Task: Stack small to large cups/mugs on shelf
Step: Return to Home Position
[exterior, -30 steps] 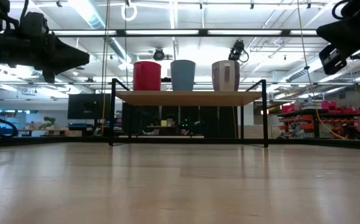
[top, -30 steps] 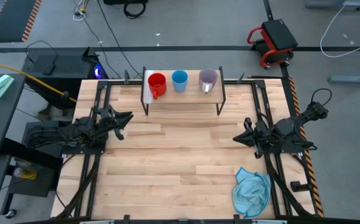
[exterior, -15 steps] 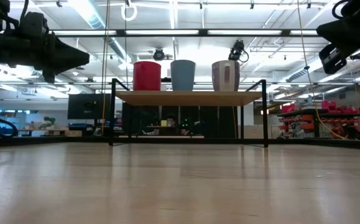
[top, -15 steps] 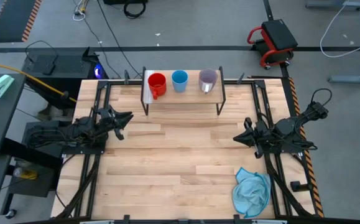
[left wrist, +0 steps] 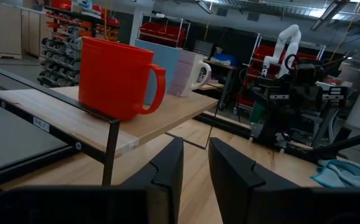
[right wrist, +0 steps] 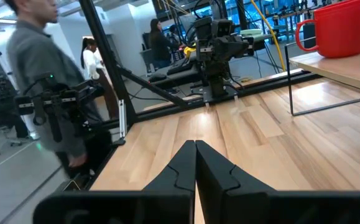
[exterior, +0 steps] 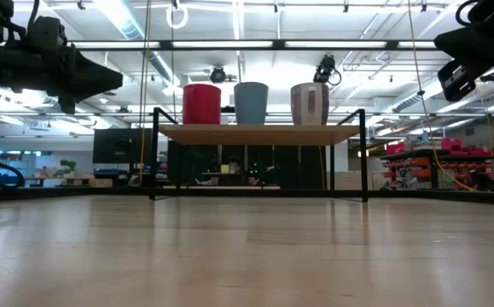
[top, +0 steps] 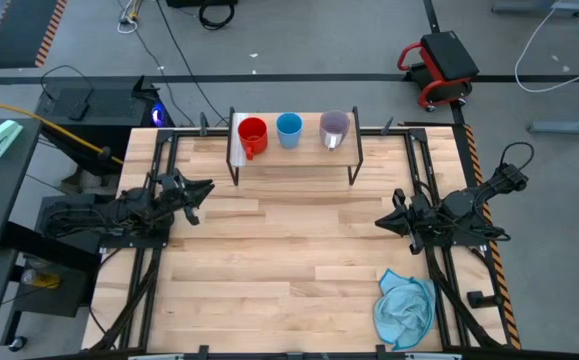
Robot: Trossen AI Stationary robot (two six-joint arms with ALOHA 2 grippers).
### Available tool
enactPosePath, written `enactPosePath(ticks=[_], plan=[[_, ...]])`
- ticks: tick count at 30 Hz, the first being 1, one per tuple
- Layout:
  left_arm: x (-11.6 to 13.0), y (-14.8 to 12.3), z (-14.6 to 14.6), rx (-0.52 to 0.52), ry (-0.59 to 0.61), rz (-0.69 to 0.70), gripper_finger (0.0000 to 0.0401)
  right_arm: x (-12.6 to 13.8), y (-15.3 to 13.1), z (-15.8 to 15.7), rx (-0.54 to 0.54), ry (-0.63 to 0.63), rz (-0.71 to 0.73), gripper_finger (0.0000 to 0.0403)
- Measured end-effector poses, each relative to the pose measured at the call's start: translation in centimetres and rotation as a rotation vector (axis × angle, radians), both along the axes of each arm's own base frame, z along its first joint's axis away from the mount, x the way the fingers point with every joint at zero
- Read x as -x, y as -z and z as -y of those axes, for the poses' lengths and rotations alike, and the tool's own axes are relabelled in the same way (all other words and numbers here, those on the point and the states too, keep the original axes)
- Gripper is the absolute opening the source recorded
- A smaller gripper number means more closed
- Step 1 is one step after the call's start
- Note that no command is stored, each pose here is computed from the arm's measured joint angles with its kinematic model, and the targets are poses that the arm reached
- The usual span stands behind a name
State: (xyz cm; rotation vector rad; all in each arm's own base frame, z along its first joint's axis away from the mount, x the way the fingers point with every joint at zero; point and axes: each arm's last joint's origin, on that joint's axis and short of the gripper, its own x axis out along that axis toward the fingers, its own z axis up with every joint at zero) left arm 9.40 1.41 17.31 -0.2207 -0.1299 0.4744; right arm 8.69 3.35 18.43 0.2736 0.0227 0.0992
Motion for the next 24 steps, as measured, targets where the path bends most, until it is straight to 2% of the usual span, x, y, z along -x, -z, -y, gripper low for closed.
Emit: enactPosePath(ticks=[24], plan=[[0.0, 0.01, 0.0, 0.0, 0.0, -0.001, 0.0085, 0.0, 0.0, 0.0, 0.0, 0.0, 0.0, 0.0012]])
